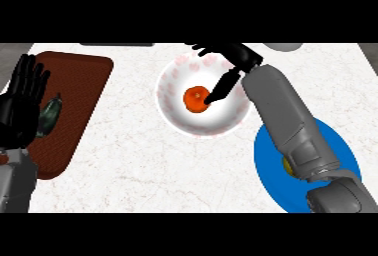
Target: Pick the squash from the plate and place it in the bowl
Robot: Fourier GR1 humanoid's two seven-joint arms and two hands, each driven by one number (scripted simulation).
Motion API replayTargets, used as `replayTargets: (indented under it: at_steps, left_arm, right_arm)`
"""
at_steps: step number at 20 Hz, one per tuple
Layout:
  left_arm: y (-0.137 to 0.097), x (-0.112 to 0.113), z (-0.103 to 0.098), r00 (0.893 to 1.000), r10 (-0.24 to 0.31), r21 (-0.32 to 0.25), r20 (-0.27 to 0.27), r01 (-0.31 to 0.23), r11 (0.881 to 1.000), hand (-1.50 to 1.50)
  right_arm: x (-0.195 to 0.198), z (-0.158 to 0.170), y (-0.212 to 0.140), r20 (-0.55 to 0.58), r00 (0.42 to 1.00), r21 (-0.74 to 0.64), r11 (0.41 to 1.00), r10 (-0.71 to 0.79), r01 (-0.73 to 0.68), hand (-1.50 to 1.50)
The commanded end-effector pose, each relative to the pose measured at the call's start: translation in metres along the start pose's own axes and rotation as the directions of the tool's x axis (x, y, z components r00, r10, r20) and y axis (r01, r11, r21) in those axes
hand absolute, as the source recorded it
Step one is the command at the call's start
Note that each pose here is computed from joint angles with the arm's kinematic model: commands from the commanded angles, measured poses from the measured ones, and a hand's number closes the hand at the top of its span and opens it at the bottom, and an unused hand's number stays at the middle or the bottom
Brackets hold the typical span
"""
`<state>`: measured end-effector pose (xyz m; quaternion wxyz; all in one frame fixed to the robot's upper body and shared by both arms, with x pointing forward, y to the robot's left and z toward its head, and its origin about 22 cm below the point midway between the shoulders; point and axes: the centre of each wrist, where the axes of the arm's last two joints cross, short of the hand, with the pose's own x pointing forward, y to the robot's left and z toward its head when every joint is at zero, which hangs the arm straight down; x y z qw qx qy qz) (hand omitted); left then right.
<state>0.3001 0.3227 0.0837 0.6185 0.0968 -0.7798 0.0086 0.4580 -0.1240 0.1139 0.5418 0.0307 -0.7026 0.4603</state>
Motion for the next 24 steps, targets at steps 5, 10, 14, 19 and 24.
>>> replayTargets:
  at_steps: [5,10,14,19,24]
  left_arm:
    - [-0.001,0.001,-0.007,1.000,0.014,-0.023,0.006,-0.014,1.000,0.00]
    - [-0.014,0.009,-0.002,1.000,0.006,-0.028,0.017,-0.005,1.000,0.00]
    - [-0.010,0.009,-0.021,1.000,0.014,-0.022,0.027,-0.013,1.000,0.00]
    - [-0.018,0.005,-0.006,0.999,0.024,-0.061,0.026,-0.023,0.998,0.00]
    - [-0.021,0.016,-0.013,0.998,0.019,-0.072,0.061,-0.015,0.997,0.00]
  right_arm:
    - [0.002,0.013,-0.045,0.040,0.986,-0.315,0.935,-0.159,0.164,-1.50]
    - [-0.033,0.073,-0.103,0.000,0.971,-0.405,0.888,-0.238,0.217,-1.50]
    - [-0.054,0.116,-0.129,0.029,0.960,-0.423,0.867,-0.279,0.264,-1.50]
    - [-0.075,0.166,-0.150,0.064,0.950,-0.469,0.831,-0.306,0.299,-1.50]
    - [-0.086,0.203,-0.162,0.072,0.949,-0.467,0.831,-0.306,0.303,-1.50]
